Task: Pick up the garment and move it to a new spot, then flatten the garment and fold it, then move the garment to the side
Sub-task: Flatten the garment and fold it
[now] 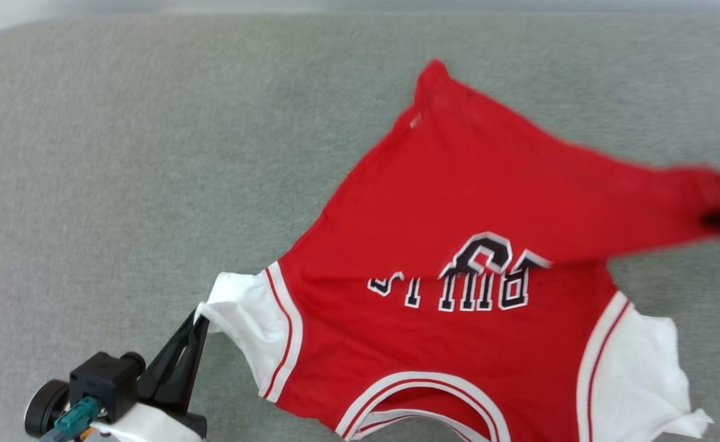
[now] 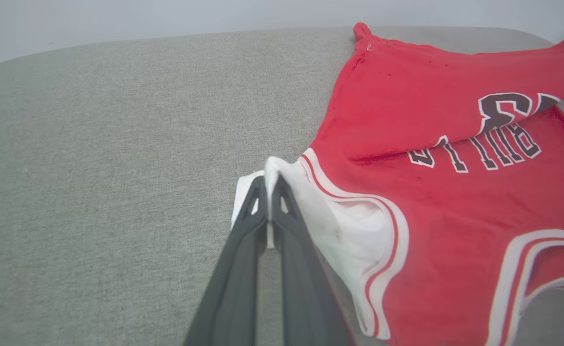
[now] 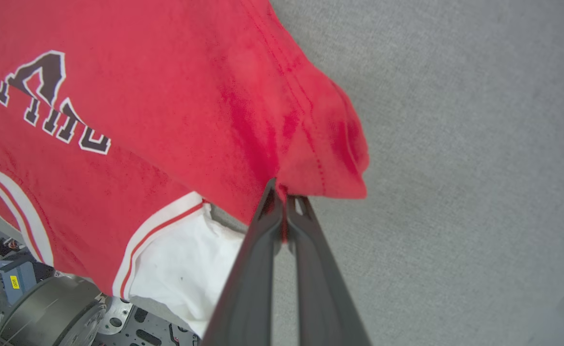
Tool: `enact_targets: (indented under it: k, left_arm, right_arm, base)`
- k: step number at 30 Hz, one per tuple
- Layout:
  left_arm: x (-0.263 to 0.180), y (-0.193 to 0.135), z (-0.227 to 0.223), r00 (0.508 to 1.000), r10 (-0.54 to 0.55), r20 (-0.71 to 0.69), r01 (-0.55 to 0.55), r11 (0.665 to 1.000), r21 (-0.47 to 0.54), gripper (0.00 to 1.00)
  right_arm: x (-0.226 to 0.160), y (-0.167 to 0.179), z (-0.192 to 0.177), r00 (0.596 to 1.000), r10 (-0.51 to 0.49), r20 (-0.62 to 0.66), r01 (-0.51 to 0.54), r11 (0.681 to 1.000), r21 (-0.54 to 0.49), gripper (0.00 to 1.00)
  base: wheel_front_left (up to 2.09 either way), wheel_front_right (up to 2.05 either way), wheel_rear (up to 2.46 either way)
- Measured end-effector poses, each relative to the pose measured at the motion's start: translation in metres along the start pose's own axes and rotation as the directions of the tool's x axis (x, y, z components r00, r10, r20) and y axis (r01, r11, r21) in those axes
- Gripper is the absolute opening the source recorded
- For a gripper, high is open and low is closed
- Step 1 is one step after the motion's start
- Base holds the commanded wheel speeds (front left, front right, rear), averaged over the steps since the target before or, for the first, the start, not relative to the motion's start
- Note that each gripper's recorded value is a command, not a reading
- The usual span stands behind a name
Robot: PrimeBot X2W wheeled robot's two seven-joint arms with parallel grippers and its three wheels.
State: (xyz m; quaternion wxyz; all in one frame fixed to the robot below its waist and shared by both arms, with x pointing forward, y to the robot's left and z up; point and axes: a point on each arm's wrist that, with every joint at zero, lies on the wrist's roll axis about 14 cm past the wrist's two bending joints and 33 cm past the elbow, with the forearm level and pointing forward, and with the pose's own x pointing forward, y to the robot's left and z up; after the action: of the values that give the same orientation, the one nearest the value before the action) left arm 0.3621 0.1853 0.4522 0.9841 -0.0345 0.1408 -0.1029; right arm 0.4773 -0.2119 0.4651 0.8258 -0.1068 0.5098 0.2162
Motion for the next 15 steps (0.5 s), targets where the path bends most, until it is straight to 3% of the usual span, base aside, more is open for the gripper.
enact_targets:
  k: [6, 9, 15]
  left_arm:
    - [-0.009, -0.007, -0.002, 1.000, -0.019, -0.011, 0.019, 1.000, -0.003, 0.00]
    - [-0.007, -0.012, 0.002, 0.999, -0.033, -0.003, 0.033, 0.999, -0.003, 0.00]
    - [-0.006, -0.016, 0.002, 0.999, -0.053, -0.006, 0.053, 0.999, -0.002, 0.00]
  right_arm:
    - [-0.021, 0.010, -0.085, 0.997, 0.011, -0.083, -0.010, 1.000, 0.011, 0.00]
    - [-0.032, 0.007, -0.139, 0.992, -0.004, -0.128, 0.013, 0.997, 0.070, 0.00]
    - [-0.038, -0.005, -0.193, 0.990, -0.041, -0.132, 0.070, 0.973, 0.219, 0.00]
  base:
    - [0.00, 0.00, 0.00]
    - [0.00, 0.00, 0.00]
    - [0.00, 0.00, 0.00]
